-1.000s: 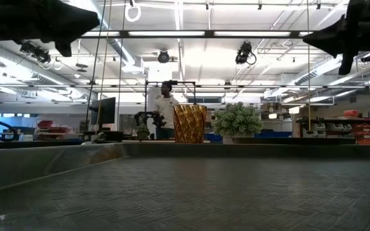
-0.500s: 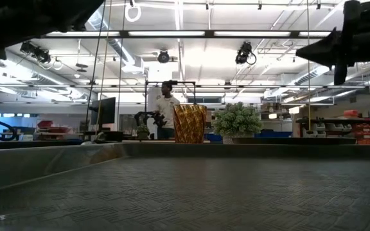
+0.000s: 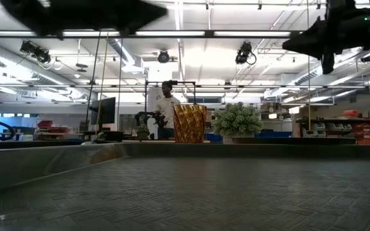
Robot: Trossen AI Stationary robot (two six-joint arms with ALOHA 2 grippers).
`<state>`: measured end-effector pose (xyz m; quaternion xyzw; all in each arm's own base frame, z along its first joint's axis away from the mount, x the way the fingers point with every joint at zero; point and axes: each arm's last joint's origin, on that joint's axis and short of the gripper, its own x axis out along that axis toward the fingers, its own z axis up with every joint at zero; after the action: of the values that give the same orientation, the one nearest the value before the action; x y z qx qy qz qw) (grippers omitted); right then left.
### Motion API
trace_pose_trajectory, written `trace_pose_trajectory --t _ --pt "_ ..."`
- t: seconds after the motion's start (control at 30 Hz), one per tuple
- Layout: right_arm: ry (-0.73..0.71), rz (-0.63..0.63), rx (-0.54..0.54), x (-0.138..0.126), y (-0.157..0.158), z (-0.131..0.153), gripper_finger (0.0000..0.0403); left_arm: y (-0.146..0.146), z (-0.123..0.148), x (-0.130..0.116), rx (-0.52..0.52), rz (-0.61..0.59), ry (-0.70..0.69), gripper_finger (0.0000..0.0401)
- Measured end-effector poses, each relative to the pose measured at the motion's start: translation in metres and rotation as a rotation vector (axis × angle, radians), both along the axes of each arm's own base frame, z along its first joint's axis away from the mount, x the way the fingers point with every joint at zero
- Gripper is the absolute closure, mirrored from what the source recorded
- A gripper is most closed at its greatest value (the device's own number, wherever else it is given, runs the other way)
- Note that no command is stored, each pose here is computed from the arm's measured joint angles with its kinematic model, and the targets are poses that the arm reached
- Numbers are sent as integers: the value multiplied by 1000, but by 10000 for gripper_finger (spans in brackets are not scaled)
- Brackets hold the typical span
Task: Pick and place plate/cup/fork/spoon on tray
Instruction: Put the brown cup on the black tray
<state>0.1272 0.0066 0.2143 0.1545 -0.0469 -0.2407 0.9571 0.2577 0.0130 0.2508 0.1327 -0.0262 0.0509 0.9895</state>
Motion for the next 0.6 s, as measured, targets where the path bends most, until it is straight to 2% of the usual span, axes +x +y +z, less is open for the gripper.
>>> trace_pose_trajectory --t 0.2,0.33,0.47,0.6 --pt "139 -12 31 13 -7 2 392 26 0 32 -156 91 312 307" --pt "216 2 57 20 -16 6 392 45 9 43 -228 71 464 308" --pt "252 26 66 28 -24 6 392 60 14 50 -281 46 575 308" --pt "278 30 87 34 -28 0 387 82 17 55 -335 107 636 308"
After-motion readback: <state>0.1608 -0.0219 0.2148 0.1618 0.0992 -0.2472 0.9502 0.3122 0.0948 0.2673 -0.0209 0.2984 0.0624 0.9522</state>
